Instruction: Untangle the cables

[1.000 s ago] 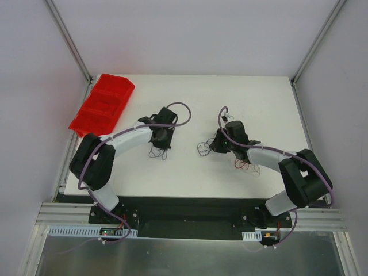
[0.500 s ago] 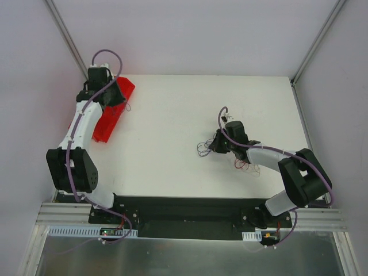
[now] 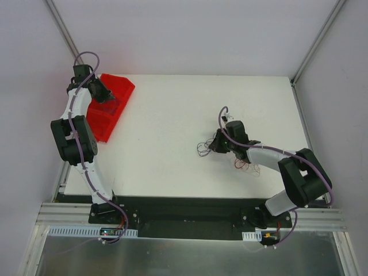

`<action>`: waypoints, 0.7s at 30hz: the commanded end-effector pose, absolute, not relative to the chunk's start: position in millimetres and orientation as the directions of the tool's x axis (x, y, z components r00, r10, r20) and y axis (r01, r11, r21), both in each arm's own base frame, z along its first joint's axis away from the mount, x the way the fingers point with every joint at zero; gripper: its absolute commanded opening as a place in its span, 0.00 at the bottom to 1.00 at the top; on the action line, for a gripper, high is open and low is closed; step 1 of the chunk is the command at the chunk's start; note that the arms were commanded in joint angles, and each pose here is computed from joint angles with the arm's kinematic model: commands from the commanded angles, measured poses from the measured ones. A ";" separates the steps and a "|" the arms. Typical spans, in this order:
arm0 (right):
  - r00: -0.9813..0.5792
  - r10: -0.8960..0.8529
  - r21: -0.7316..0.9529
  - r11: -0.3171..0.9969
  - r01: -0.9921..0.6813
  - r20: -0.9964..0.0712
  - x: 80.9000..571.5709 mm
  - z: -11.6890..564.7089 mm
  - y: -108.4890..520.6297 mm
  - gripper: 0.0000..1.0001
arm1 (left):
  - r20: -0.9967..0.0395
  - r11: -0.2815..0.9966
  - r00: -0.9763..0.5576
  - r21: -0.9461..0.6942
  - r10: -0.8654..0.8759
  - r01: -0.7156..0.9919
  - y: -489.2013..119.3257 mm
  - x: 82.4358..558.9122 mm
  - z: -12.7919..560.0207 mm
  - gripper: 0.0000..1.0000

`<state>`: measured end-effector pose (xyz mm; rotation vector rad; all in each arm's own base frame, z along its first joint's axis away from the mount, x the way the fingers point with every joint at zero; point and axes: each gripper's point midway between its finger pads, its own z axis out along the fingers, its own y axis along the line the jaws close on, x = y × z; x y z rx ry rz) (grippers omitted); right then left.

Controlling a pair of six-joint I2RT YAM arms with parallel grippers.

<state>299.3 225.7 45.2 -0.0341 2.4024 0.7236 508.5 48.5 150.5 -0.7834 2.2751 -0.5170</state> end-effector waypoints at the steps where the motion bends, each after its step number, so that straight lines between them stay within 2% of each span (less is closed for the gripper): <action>1: -0.798 0.163 0.510 0.836 -0.201 -0.580 305.4 49.2 229.7 0.00 | -0.509 0.733 -0.537 -0.558 -0.673 -0.389 58.3 522.3 171.4 0.00; 3: -0.798 0.166 0.512 0.836 -0.198 -0.580 306.4 49.2 229.3 0.00 | -0.523 0.737 -0.523 -0.534 -0.673 -0.415 65.0 516.3 170.4 0.01; 5: -0.800 0.166 0.517 0.833 -0.199 -0.577 305.6 49.1 230.5 0.00 | -0.547 0.743 -0.504 -0.510 -0.669 -0.433 72.7 512.9 172.7 0.15; 7: -0.800 0.167 0.521 0.830 -0.202 -0.576 305.3 49.5 231.3 0.00 | -0.564 0.756 -0.504 -0.507 -0.654 -0.414 77.1 515.0 176.8 0.18; 13: -0.796 0.169 0.518 0.831 -0.203 -0.581 305.8 51.0 230.6 0.00 | -0.568 0.733 -0.464 -0.552 -0.680 -0.398 79.0 503.6 208.2 0.59; 14: -0.795 0.169 0.517 0.832 -0.202 -0.583 305.6 50.8 229.5 0.00 | -0.566 0.731 -0.465 -0.561 -0.681 -0.388 75.7 499.7 211.9 0.62; 18: -0.793 0.168 0.517 0.831 -0.205 -0.585 305.8 51.7 229.9 0.00 | -0.568 0.738 -0.482 -0.597 -0.667 -0.316 53.3 476.3 228.9 0.62; 21: -0.791 0.162 0.523 0.823 -0.222 -0.590 306.0 55.6 232.4 0.00 | -0.556 0.747 -0.534 -0.615 -0.637 -0.251 19.7 446.9 215.7 0.62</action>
